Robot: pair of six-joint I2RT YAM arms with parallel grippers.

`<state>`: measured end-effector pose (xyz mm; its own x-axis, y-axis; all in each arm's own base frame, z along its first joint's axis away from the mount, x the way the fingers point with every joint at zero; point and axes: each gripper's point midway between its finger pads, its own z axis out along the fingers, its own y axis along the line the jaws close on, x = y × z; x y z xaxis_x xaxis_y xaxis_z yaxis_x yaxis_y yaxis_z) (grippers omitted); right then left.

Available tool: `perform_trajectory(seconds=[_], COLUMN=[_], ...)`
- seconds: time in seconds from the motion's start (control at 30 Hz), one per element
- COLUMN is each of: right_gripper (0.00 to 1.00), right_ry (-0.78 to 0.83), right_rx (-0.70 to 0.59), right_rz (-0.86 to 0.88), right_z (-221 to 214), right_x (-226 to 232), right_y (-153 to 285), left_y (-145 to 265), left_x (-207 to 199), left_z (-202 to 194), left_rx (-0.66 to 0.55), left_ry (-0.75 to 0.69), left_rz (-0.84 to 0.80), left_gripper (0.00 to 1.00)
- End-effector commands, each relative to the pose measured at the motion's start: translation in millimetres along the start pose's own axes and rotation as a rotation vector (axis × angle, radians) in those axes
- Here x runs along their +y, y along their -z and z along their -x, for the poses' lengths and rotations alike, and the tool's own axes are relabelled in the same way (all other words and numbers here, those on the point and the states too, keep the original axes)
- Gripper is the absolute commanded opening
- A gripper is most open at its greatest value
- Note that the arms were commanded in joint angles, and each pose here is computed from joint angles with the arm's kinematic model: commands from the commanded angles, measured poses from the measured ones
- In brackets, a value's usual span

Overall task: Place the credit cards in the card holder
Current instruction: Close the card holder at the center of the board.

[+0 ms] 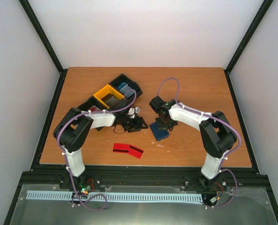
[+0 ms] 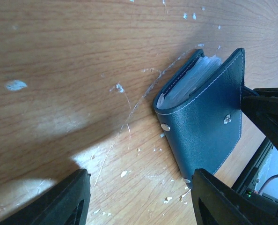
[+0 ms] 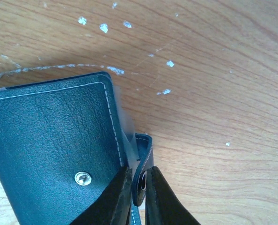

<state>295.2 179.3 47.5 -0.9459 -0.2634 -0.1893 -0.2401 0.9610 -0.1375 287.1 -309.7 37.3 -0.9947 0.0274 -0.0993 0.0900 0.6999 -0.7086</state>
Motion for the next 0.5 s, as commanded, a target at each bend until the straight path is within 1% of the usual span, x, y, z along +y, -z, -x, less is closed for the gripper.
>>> perform_trajectory(seconds=[0.0,0.13,0.2,0.3,0.37,0.47], right_gripper=[0.11,0.08,0.03,0.03,0.03,0.03], right_ry=[0.004,-0.002,-0.001,-0.004,-0.010,-0.021], right_rx=[-0.003,-0.002,-0.004,-0.015,-0.030,-0.043], right_rz=[-0.050,-0.072,-0.080,-0.073,-0.039,0.061], right_z=[-1.9,-2.2,-2.0,0.4,3.4,5.7], right_x=[-8.1,-11.8,-13.3,-12.8,-8.1,6.9], right_y=[0.3,-0.4,0.0,4.0,9.7,18.0], left_y=[-4.6,-5.1,-5.8,-7.3,-8.7,-11.4], left_x=[-12.6,-13.0,-13.2,-15.1,-16.3,-17.9], left_z=[7.5,7.4,7.0,7.5,7.3,7.7], left_rx=[-0.010,-0.008,-0.006,-0.002,0.001,0.007], left_ry=[-0.017,-0.019,-0.020,-0.026,-0.025,-0.023], left_rz=[-0.027,-0.028,-0.028,-0.033,-0.034,-0.040], left_gripper=[0.61,0.61,0.60,0.61,0.61,0.62])
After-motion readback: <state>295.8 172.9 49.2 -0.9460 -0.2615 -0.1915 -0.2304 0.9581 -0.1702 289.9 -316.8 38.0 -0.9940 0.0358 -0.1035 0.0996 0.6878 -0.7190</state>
